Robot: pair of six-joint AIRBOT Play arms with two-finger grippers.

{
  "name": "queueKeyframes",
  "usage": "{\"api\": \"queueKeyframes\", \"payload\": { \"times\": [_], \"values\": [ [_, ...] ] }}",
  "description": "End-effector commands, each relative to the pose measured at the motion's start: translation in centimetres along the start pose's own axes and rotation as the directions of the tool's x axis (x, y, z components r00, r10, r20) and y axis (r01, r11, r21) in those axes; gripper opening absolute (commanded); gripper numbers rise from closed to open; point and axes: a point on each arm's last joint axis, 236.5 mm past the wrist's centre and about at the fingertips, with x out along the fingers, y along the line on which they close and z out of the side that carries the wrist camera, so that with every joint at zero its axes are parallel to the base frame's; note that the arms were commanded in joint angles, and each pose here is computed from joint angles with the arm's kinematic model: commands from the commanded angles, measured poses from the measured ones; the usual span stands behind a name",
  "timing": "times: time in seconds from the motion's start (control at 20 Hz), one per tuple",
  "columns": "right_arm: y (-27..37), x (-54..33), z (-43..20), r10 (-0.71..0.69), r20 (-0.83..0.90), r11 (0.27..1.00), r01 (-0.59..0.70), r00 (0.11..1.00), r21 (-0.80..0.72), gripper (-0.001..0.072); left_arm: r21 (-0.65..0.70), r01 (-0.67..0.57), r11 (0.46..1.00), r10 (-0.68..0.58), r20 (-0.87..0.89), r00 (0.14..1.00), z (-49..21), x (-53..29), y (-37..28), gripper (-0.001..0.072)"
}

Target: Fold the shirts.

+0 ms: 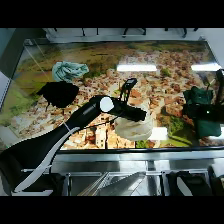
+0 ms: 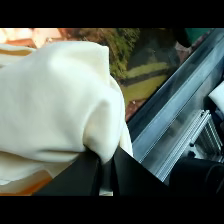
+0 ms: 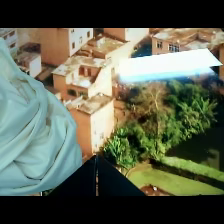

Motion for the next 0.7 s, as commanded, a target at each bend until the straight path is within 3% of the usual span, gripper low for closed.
{"api": "queueKeyframes", "payload": {
  "times": [0.0, 0.05, 0.2, 0.35, 0.45, 0.65],
  "values": [
    [-0.4, 1.2, 0.1, 0.0, -0.029, 1.0, 0.001, 1.0, 0.016, 0.0025, 0.053, 0.017, 0.998, -0.011, -0.107, 0.994, -0.5, -1.3, -0.1, 0.044],
    [-0.2, 1.9, 0.0, 0.012, -0.05, 1.0, -0.01, 0.999, 0.024, 0.0025, 0.045, 0.018, 0.999, -0.013, -0.127, 0.992, -0.6, -2.3, 0.1, 0.0674],
    [1.3, 3.0, -0.3, 0.079, -0.093, 0.996, -0.075, 0.993, 0.049, 0.0025, 0.096, -0.042, 0.994, 0.065, -0.257, 0.964, -3.5, -7.0, 2.8, 0.0672],
    [2.2, 3.2, -0.3, 0.12, -0.1, 0.993, -0.12, 0.988, 0.009, 0.0026, 0.098, -0.235, 0.967, 0.251, -0.226, 0.941, -5.9, -11.5, 9.6, 0.0671],
    [2.2, 3.2, -0.3, 0.12, -0.1, 0.993, -0.121, 0.988, -0.006, 0.0025, -0.035, -0.246, 0.969, 0.237, -0.168, 0.957, -7.9, -11.3, 13.2, 0.067],
    [3.6, 3.0, -0.3, 0.179, -0.101, 0.984, -0.178, 0.979, 0.018, 0.0025, -0.268, -0.132, 0.954, 0.114, -0.084, 0.99, -9.8, -8.6, 19.5, 0.0672]
  ]
}}
